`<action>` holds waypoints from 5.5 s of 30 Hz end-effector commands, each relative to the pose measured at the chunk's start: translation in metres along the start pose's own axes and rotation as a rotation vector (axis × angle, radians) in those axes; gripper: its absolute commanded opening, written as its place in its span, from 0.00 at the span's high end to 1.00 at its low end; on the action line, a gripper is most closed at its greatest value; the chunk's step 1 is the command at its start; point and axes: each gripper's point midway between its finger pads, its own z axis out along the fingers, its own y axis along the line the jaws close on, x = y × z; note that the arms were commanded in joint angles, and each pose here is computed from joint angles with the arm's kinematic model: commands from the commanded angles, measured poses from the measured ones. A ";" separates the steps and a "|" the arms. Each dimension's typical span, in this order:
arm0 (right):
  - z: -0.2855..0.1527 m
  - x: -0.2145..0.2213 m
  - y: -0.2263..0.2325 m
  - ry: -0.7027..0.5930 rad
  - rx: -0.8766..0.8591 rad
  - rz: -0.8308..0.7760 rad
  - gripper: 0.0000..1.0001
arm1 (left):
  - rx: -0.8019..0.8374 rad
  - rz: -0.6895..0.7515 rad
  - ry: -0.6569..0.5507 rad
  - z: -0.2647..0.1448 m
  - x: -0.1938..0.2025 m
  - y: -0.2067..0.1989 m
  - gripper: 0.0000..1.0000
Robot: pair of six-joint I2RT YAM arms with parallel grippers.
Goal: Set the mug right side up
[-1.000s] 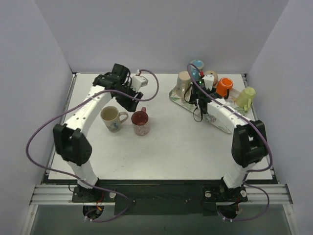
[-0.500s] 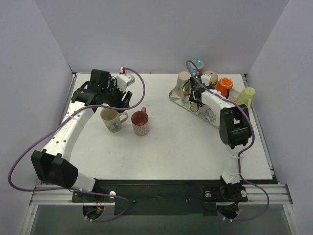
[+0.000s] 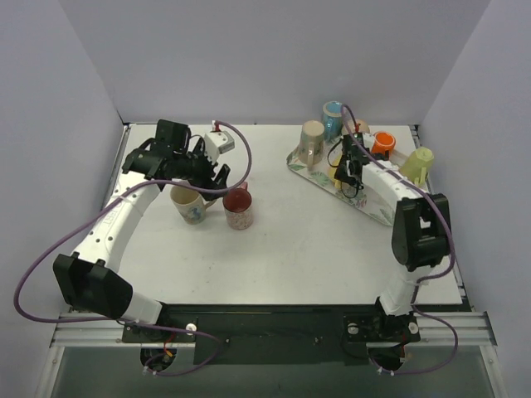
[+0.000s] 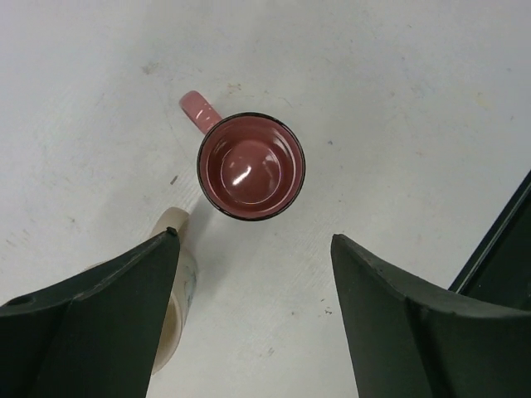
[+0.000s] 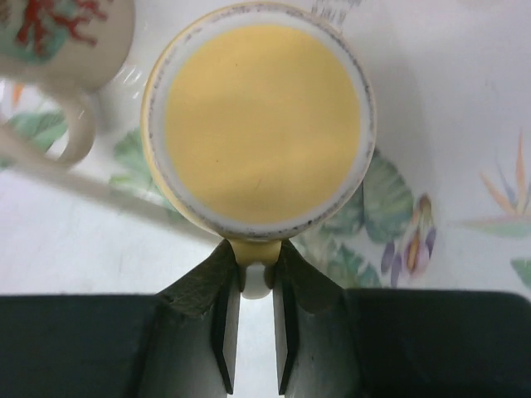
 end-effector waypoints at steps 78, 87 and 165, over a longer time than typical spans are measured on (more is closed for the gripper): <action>-0.372 0.127 0.222 0.476 -1.275 -0.031 1.00 | -0.494 0.869 -0.666 -0.035 -0.051 -0.082 0.41; -0.341 0.125 0.226 0.487 -1.237 -0.014 1.00 | -0.428 0.860 -0.666 -0.037 -0.047 -0.092 1.00; -0.412 0.122 0.185 0.415 -1.284 -0.120 1.00 | -0.783 1.071 -1.019 -0.079 -0.036 -0.109 0.35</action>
